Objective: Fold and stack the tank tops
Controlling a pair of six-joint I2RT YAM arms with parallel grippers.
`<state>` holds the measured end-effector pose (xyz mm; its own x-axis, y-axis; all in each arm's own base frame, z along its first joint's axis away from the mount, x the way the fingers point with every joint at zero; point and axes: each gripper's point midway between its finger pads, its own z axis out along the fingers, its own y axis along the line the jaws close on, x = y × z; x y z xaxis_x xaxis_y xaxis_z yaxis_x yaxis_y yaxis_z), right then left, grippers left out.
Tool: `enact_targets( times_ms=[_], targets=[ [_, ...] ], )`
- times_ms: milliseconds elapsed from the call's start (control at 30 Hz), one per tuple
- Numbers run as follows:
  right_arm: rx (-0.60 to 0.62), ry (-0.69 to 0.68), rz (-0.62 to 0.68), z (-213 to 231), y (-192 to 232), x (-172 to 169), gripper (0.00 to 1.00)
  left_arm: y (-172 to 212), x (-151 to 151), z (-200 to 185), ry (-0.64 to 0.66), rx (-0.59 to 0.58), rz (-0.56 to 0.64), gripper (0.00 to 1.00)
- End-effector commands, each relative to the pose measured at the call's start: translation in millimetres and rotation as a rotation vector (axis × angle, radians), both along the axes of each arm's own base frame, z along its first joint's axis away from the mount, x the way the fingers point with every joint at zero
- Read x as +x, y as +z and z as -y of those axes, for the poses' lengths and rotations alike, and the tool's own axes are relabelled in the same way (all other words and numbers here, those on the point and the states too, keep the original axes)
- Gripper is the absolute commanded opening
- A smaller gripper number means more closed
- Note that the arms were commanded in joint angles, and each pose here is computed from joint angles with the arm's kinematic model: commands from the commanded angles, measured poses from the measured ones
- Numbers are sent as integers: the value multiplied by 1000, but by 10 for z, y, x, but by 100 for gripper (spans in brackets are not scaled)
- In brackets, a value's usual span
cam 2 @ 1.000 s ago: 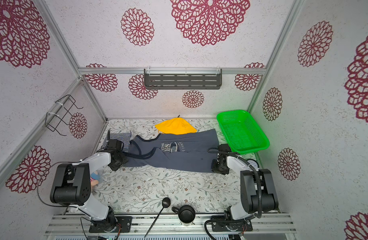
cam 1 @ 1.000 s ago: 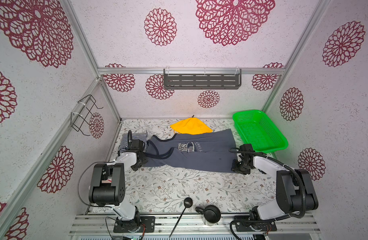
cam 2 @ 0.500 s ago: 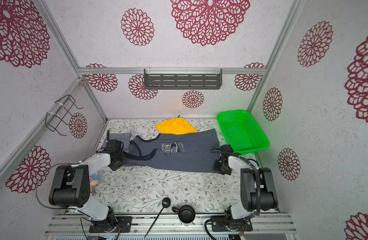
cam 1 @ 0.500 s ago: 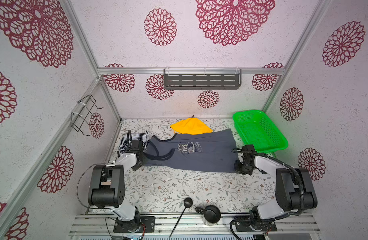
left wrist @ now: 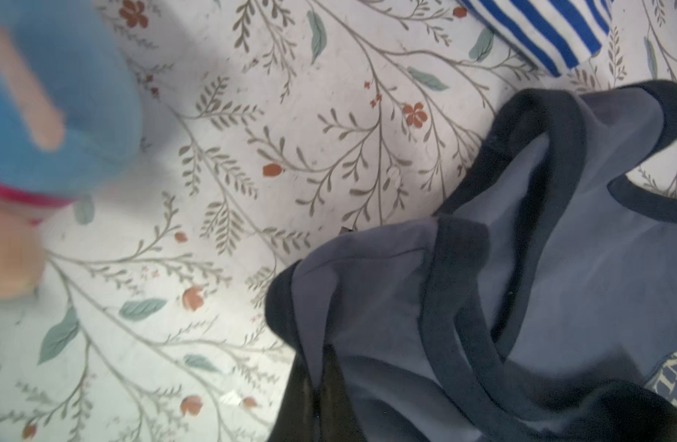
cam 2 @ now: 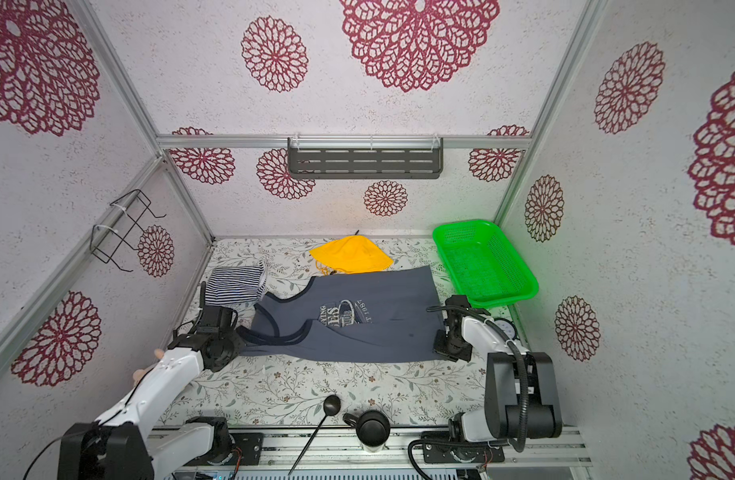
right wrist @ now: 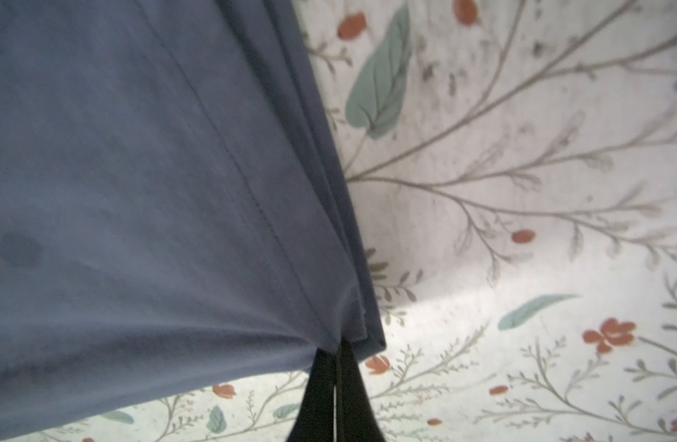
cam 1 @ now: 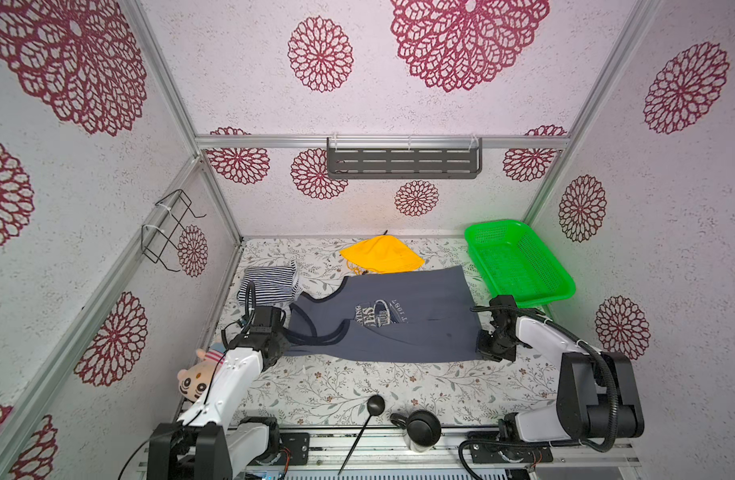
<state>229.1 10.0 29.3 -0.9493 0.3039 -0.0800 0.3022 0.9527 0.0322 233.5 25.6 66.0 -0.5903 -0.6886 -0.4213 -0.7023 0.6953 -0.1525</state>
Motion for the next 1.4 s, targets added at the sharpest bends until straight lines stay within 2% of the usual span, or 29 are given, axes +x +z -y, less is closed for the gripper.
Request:
enact_targets(
  times_ms=[0, 33, 67, 100, 133, 167, 233, 333, 433, 533, 633, 733, 867, 967, 1067, 1167, 1367],
  targets=[
    [-46, -44, -61, 116, 40, -276, 0, 21, -222, -108, 77, 35, -13, 0],
    [-37, -41, -47, 104, 58, -267, 0, 44, -221, -117, 76, 38, -4, 7],
    [-34, -37, -28, 98, 93, -234, 7, 67, -213, -121, 71, 44, -2, 25],
    [-31, -30, 0, 93, 158, -174, 19, 98, -197, -133, 63, 56, -7, 42],
    [-24, -17, 38, 78, 256, -92, 33, 156, -172, -156, 53, 76, -13, 53],
    [-8, -1, 79, 48, 357, -2, 47, 227, -146, -187, 43, 103, -18, 61],
    [9, 34, 185, 6, 671, 240, 68, 442, -26, -248, 11, 162, -8, 68],
    [45, 114, 356, -100, 1123, 642, 78, 724, 304, -255, -53, 201, 36, 71],
    [27, 214, 425, -135, 1309, 1049, 76, 777, 842, -77, -146, 151, 87, 70],
    [55, 278, 464, -214, 1291, 1482, 66, 611, 1353, 170, -238, 75, 82, 61],
    [90, 302, 497, -288, 1255, 1860, 45, 402, 1626, 307, -285, 69, 26, 54],
    [72, 292, 510, -258, 1172, 2203, 21, 263, 1779, 347, -295, 78, 5, 54],
    [70, 277, 475, -256, 934, 2563, 21, 139, 1941, 447, -297, 43, 4, 56],
    [47, 260, 468, -218, 792, 2761, 36, 14, 1974, 512, -306, 39, -24, 61],
    [11, 245, 456, -156, 644, 2916, 49, -148, 1946, 555, -312, 25, -59, 62],
    [3, 241, 469, -177, 563, 3046, 51, -257, 1917, 596, -316, 16, -80, 54],
    [-1, 230, 481, -242, 421, 3229, 50, -321, 1926, 612, -313, 16, -89, 30]
  ],
)
